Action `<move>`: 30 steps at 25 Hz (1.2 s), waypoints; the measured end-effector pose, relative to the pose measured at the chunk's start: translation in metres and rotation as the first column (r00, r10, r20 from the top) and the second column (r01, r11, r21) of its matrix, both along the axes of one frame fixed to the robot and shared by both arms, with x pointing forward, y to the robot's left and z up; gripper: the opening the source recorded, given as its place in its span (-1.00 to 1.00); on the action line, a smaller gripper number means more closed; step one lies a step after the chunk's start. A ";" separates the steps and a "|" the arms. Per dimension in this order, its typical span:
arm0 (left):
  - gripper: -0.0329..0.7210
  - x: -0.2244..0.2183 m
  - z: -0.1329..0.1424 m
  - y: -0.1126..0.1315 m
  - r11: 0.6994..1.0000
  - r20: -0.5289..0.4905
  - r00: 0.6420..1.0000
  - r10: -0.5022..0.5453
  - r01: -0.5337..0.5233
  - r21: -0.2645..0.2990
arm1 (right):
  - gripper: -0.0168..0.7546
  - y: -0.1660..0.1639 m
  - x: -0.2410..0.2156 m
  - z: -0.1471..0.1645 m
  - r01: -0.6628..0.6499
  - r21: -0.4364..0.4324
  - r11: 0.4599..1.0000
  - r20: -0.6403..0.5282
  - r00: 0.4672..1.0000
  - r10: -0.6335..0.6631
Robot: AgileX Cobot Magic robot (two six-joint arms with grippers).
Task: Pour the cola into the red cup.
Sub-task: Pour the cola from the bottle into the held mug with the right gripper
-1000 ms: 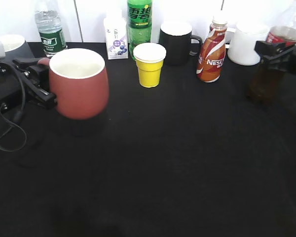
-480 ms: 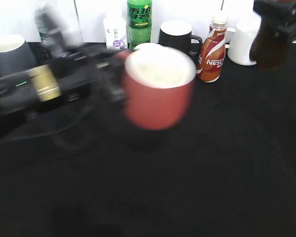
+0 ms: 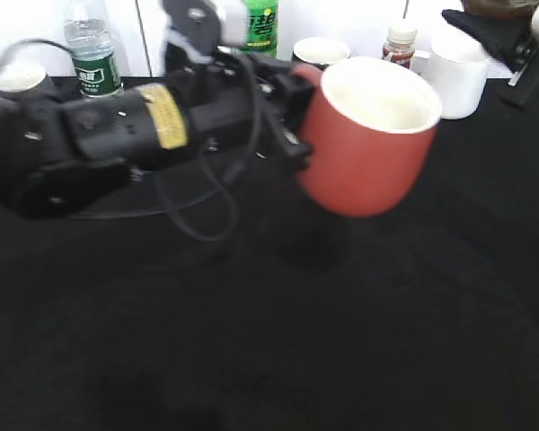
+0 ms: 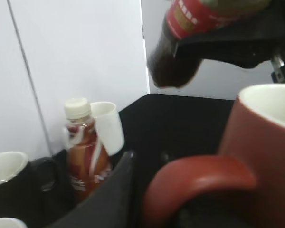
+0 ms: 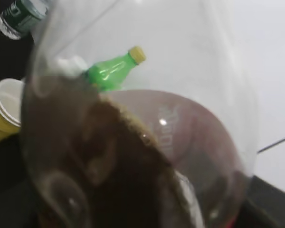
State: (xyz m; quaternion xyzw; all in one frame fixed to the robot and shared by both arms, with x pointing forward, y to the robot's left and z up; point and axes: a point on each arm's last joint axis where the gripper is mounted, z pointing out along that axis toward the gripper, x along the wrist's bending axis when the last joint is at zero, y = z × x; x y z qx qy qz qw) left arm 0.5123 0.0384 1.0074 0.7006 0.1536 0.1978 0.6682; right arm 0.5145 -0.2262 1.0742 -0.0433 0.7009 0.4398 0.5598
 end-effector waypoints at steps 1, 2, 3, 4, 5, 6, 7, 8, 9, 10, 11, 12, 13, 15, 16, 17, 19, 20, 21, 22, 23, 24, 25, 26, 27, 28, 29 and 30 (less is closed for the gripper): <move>-0.60 0.000 -0.002 -0.003 1.000 -0.013 1.000 -0.001 0.001 -0.023 | 0.32 0.000 0.000 0.000 0.001 -0.028 1.000 0.027 1.000 0.000; -0.60 0.000 -0.002 -0.005 0.998 -0.027 1.000 0.006 -0.008 -0.058 | 0.32 0.000 0.000 0.000 0.004 -0.051 0.999 0.050 0.999 -0.001; -0.60 0.000 0.000 -0.005 0.996 -0.032 0.999 0.012 -0.014 -0.083 | 0.32 0.000 0.000 0.000 0.007 -0.080 0.997 0.077 0.997 -0.001; -0.60 0.001 0.002 -0.004 0.995 -0.034 0.999 0.014 -0.017 -0.103 | 0.32 0.000 0.000 0.000 0.012 -0.122 0.992 0.114 0.993 0.003; -0.60 0.000 0.002 -0.004 0.993 -0.035 0.999 0.010 -0.014 -0.115 | 0.32 0.000 0.000 0.001 0.021 -0.156 0.987 0.149 0.989 0.002; -0.60 0.000 0.003 -0.005 0.992 -0.036 0.999 0.008 -0.012 -0.126 | 0.32 -0.001 0.001 0.001 0.036 -0.174 0.984 0.177 0.984 -0.005; -0.60 0.000 0.004 -0.005 0.991 -0.036 0.999 0.004 -0.009 -0.132 | 0.32 -0.001 0.001 0.002 0.048 -0.195 0.980 0.203 0.979 -0.008; -0.60 -0.001 0.004 -0.005 0.991 -0.036 0.999 0.002 -0.007 -0.131 | 0.32 -0.002 0.001 0.002 0.055 -0.214 0.975 0.223 0.975 -0.006; -0.60 -0.001 0.004 -0.006 0.991 -0.035 0.999 0.000 -0.004 -0.130 | 0.32 -0.002 0.001 0.002 0.061 -0.232 0.971 0.240 0.971 -0.003; -0.60 -0.001 0.004 -0.006 0.991 -0.036 0.999 -0.003 -0.002 -0.130 | 0.32 -0.002 0.001 0.002 0.064 -0.240 0.969 0.248 0.969 -0.002; -0.60 -0.002 0.003 -0.007 0.992 -0.036 0.999 -0.008 0.003 -0.128 | 0.32 -0.002 0.001 0.002 0.067 -0.249 0.966 0.257 0.967 -0.001; -0.60 -0.003 0.003 -0.008 0.992 -0.038 0.999 -0.012 0.007 -0.129 | 0.32 -0.002 0.001 0.002 0.071 -0.263 0.962 0.270 0.963 0.003; -0.60 -0.003 0.003 -0.008 0.992 -0.040 0.999 -0.015 0.010 -0.128 | 0.32 -0.002 0.001 0.002 0.075 -0.276 0.958 0.282 0.960 0.006; -0.60 -0.003 0.003 -0.008 0.992 -0.041 0.999 -0.016 0.010 -0.129 | 0.32 -0.002 0.001 0.002 0.083 -0.300 0.950 0.303 0.953 0.012; -0.60 -0.003 0.003 -0.008 0.992 -0.041 0.999 -0.016 0.010 -0.129 | 0.32 -0.002 0.001 0.002 0.088 -0.314 0.945 0.316 0.949 0.017; -0.60 -0.003 0.003 -0.008 0.992 -0.041 0.999 -0.016 0.011 -0.129 | 0.32 -0.002 0.001 0.002 0.093 -0.328 0.940 0.328 0.945 0.021; -0.60 -0.004 0.003 -0.008 0.993 -0.033 0.999 -0.028 0.024 -0.119 | 0.32 -0.002 0.001 0.002 0.101 -0.349 0.932 0.347 0.937 0.028; -0.60 -0.006 0.002 -0.009 0.994 -0.025 0.999 -0.042 0.039 -0.104 | 0.32 -0.002 0.001 0.002 0.106 -0.360 0.927 0.357 0.934 0.032; -0.60 -0.006 0.001 -0.009 0.995 -0.026 0.999 -0.045 0.043 -0.090 | 0.32 -0.002 0.001 0.002 0.108 -0.365 0.925 0.361 0.932 0.034; -0.60 -0.006 0.000 -0.009 0.996 -0.028 0.999 -0.044 0.042 -0.082 | 0.32 -0.002 0.001 0.002 0.109 -0.367 0.924 0.363 0.931 0.035; -0.60 -0.006 0.000 -0.009 0.996 -0.028 0.999 -0.044 0.041 -0.081 | 0.32 -0.002 0.001 0.002 0.112 -0.374 0.921 0.370 0.928 0.037; -0.60 -0.006 0.000 -0.009 0.996 -0.028 0.999 -0.044 0.041 -0.081 | 0.32 -0.002 0.001 0.002 0.115 -0.381 0.917 0.376 0.926 0.040; -0.60 -0.006 0.000 -0.009 0.996 -0.028 0.999 -0.044 0.042 -0.080 | 0.32 -0.002 0.001 0.002 0.117 -0.387 0.915 0.381 0.923 0.043; -0.60 -0.006 0.000 -0.010 0.996 -0.026 0.999 -0.048 0.045 -0.076 | 0.32 -0.002 0.001 0.002 0.119 -0.391 0.913 0.385 0.922 0.044; -0.60 -0.007 -0.001 -0.010 0.996 -0.020 0.998 -0.057 0.056 -0.068 | 0.32 -0.002 0.001 0.002 0.120 -0.392 0.912 0.386 0.921 0.045; -0.60 -0.008 -0.001 -0.010 0.996 -0.015 0.998 -0.065 0.064 -0.062 | 0.32 -0.002 0.001 0.002 0.120 -0.392 0.912 0.387 0.921 0.045; -0.60 -0.008 -0.001 -0.010 0.996 -0.013 0.998 -0.069 0.068 -0.059 | 0.32 -0.002 0.001 0.002 0.120 -0.393 0.912 0.388 0.921 0.046; -0.60 -0.008 -0.001 -0.011 0.996 -0.012 0.997 -0.071 0.070 -0.057 | 0.32 -0.002 0.001 0.002 0.121 -0.394 0.911 0.389 0.920 0.046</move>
